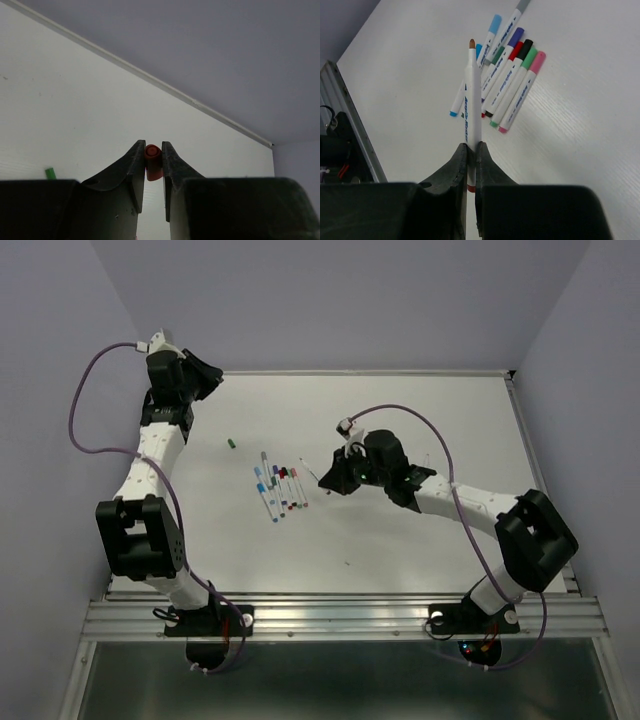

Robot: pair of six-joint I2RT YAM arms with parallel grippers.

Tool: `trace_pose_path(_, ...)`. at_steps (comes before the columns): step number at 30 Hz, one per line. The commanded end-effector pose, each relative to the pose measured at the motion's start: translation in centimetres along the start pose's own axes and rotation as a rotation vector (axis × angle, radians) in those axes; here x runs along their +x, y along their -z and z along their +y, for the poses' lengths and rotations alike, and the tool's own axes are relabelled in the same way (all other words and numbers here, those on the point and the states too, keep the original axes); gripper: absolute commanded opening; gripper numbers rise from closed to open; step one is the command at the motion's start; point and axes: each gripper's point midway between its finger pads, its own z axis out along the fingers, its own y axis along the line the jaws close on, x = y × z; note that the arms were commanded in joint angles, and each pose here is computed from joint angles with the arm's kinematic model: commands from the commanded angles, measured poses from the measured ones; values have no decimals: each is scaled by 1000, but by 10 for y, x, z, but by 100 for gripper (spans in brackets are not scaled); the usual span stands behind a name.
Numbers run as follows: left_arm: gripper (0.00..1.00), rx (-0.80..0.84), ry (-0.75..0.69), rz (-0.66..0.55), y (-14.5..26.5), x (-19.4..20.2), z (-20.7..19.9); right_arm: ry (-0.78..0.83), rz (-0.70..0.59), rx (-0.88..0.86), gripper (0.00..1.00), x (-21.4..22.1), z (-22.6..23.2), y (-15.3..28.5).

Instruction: Open the pen caps

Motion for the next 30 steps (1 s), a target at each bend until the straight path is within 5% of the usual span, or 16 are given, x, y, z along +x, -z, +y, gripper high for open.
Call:
trace_pose_path(1, 0, 14, -47, -63, 3, -28, -7, -11, -61, 36, 1, -15, 3, 15)
trace_pose_path(10, 0, -397, -66, 145, 4, 40, 107, -235, -53, 706, 1, -4, -141, 64)
trace_pose_path(22, 5, -642, -78, 355, -23, 113, 201, -339, -87, 947, 1, 6, -210, 132)
trace_pose_path(30, 24, -623, -77, 395, -34, 128, 207, -352, -84, 989, 1, 10, -224, 147)
